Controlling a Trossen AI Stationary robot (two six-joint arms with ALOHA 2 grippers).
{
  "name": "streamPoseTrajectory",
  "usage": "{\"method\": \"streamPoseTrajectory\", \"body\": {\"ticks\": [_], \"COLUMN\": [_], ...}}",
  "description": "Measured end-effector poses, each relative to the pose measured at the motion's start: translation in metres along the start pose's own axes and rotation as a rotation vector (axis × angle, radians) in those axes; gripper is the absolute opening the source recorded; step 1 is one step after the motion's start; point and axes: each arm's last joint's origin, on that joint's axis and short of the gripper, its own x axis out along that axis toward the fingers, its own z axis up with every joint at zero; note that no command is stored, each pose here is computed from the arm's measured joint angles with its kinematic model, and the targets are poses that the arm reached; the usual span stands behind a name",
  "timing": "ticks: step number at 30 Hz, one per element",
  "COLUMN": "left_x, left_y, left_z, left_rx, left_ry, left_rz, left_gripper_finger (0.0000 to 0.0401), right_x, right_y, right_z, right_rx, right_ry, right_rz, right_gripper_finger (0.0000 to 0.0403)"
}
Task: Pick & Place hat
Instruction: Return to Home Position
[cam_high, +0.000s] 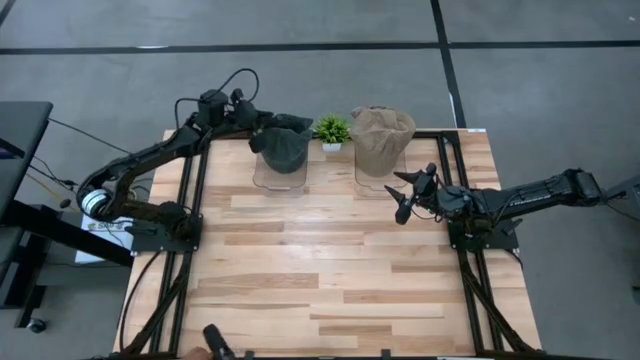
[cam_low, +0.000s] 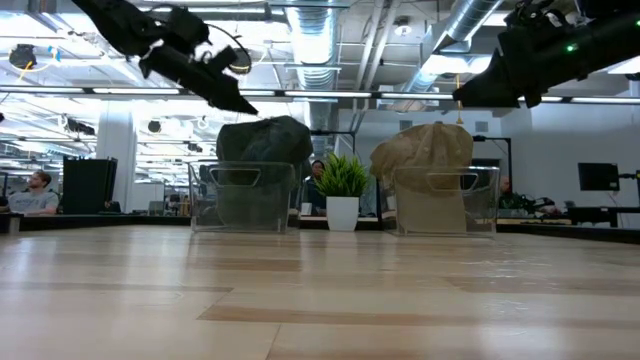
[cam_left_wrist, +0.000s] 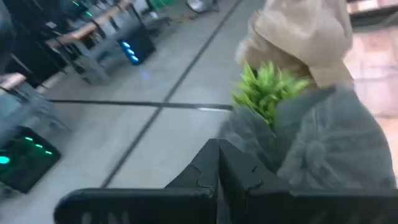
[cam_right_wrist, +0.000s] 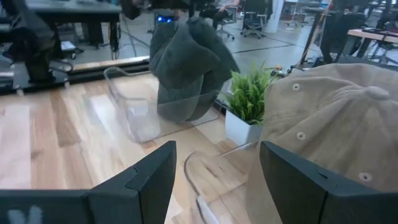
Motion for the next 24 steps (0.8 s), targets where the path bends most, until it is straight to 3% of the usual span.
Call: {"method": "streamPoseTrajectory", "body": {"ticks": [8, 17, 24], "left_x": [-0.041, -0.055, -0.050], "left_y": [0.002, -0.024, -0.052], "left_z": [0.032, 0.054, 0.066], "left_rx": [0.026, -0.008, -0.005], "left_ry": [-0.136, -0.212, -0.250], "left_rz": [0.085, -0.018, -0.144], "left_gripper_finger": [0.0006, 0.0006, 0.0006], "right_x": [0.008, 0.013, 0.028], "right_y": [-0.015, -0.054, -0.076], "right_z": [0.008, 0.015, 0.007], "right_rx": [0.071, 0.074, 0.059], "right_ry": [-0.057, -0.083, -0.016], "right_rz": [-0.125, -0.737, -0.923], "right_gripper_finger": [0.0223, 0.0223, 0.0223]}}
